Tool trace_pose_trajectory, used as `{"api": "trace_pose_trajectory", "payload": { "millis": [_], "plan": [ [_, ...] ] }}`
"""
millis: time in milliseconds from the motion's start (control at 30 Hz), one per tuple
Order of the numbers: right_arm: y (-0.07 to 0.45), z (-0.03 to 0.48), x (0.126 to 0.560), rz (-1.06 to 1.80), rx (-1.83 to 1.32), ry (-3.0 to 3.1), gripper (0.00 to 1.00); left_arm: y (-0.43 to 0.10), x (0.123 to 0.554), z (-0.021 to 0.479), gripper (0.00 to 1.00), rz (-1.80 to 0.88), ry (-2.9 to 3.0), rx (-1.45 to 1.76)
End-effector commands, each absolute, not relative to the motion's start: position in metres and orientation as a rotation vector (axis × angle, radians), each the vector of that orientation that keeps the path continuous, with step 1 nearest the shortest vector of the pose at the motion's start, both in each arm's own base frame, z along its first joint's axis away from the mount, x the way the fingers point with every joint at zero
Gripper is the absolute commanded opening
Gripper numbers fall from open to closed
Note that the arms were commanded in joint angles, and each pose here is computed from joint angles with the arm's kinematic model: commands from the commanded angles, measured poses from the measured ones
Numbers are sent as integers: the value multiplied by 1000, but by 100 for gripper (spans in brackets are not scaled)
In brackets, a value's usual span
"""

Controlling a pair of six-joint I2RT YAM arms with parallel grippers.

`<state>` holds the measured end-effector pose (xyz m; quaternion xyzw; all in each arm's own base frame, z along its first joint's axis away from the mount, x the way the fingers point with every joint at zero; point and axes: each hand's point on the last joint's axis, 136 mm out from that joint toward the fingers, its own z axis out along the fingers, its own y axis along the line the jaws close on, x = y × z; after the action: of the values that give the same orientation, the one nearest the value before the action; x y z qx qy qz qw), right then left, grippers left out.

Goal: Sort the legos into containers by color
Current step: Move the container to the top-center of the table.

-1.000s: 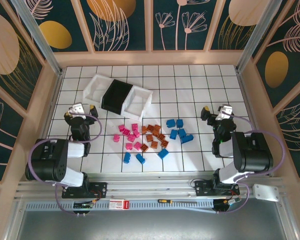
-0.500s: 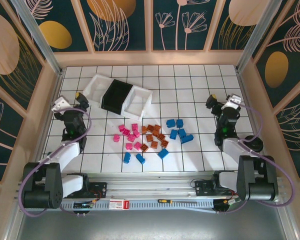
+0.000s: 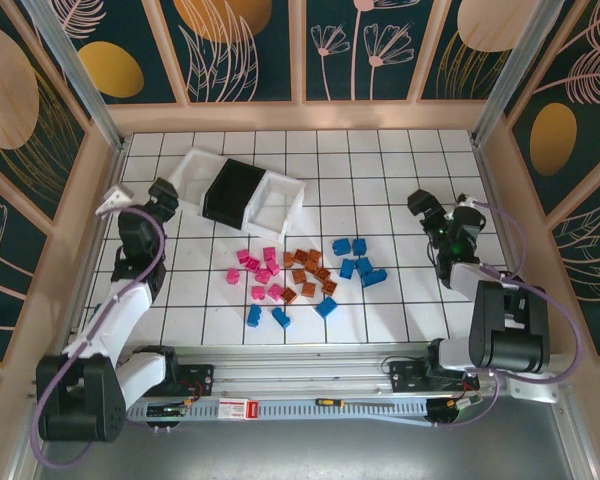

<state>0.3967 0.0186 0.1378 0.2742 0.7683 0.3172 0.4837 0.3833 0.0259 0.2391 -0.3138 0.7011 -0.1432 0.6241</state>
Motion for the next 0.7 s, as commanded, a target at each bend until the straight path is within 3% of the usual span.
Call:
{"api": "trace_pose_trajectory", "payload": {
  "millis": [0,67,100,367,667],
  "plan": [
    [61,152,407,844,483,1950,99,-28,412,233,88,-483,1841,-468],
    [75,145,408,821,440,2000,98,-46,426,220,99,-471,1939,-402],
    [80,143,407,817,422,2012,97,-55,430,214,99,-463,1974,-366],
    [90,127,401,754,376,2098,96,-114,454,171,77,-446,2159,-161],
    [94,114,396,738,372,2149,96,-160,476,131,70,-311,2283,2]
  ]
}}
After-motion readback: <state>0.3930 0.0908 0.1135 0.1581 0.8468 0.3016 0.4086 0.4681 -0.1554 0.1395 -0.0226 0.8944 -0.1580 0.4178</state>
